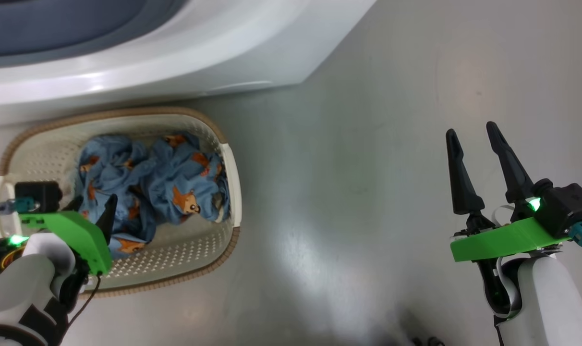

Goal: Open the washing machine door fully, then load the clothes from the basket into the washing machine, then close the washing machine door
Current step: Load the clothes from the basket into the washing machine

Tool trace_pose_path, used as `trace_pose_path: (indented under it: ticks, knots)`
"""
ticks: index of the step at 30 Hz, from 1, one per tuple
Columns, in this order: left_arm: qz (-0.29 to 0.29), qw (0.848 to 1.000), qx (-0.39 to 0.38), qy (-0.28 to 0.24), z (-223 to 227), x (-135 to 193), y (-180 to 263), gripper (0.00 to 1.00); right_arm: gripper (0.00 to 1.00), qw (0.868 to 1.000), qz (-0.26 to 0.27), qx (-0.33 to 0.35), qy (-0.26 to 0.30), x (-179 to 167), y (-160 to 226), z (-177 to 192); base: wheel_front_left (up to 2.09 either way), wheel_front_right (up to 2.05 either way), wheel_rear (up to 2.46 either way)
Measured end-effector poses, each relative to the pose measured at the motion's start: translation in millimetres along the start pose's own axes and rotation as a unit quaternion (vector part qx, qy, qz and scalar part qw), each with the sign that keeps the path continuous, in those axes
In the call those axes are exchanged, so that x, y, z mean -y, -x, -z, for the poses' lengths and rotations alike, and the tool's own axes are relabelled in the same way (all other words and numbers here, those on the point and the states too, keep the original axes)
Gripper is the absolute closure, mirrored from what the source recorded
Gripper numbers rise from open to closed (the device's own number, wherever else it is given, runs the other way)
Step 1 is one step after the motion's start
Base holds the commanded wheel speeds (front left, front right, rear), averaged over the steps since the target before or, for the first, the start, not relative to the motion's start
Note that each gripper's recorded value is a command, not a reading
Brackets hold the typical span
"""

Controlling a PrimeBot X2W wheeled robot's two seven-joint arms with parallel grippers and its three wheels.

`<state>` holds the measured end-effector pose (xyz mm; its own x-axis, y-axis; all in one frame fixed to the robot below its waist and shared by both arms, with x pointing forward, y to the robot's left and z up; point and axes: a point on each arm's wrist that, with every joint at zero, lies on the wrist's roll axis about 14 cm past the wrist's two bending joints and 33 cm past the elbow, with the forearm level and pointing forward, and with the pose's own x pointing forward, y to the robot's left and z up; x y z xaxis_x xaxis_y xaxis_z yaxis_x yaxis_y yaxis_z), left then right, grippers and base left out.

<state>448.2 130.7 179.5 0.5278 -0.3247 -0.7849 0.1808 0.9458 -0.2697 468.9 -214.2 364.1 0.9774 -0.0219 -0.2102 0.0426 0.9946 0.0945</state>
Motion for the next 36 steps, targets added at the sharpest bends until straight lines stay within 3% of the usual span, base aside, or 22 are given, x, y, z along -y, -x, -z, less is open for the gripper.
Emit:
trace_pose_path:
  ticks: [17, 18, 19, 20, 25, 36]
  knots:
    - [0.011, 0.999, -0.042, -0.017, 17, -4, -29, 0.00, 0.00, 1.000, 0.003, -0.010, 0.009, 5, -12, 14, 0.00, 0.00, 0.00]
    - [0.012, 0.999, -0.044, -0.021, 17, -4, -30, 0.44, 0.00, 1.000, 0.003, -0.010, 0.009, 5, -12, 15, 0.00, 0.00, 0.00]
    - [0.012, 0.999, -0.045, -0.022, 18, -4, -30, 0.62, 0.00, 1.000, 0.003, -0.011, 0.009, 5, -12, 15, 0.00, 0.00, 0.00]
    - [0.012, 0.999, -0.046, -0.020, 18, -4, -31, 1.00, 0.00, 1.000, 0.003, -0.011, 0.009, 5, -12, 16, 0.00, 0.00, 0.00]
    - [0.007, 0.999, -0.045, -0.015, 17, -7, -28, 1.00, 0.00, 1.000, 0.002, -0.008, 0.011, 4, -13, 13, 0.00, 0.00, 0.00]
    - [-0.013, 0.997, 0.035, 0.062, -16, -4, 1, 1.00, 0.00, 1.000, -0.013, 0.022, 0.001, -9, -12, -13, 0.00, 0.00, 0.00]
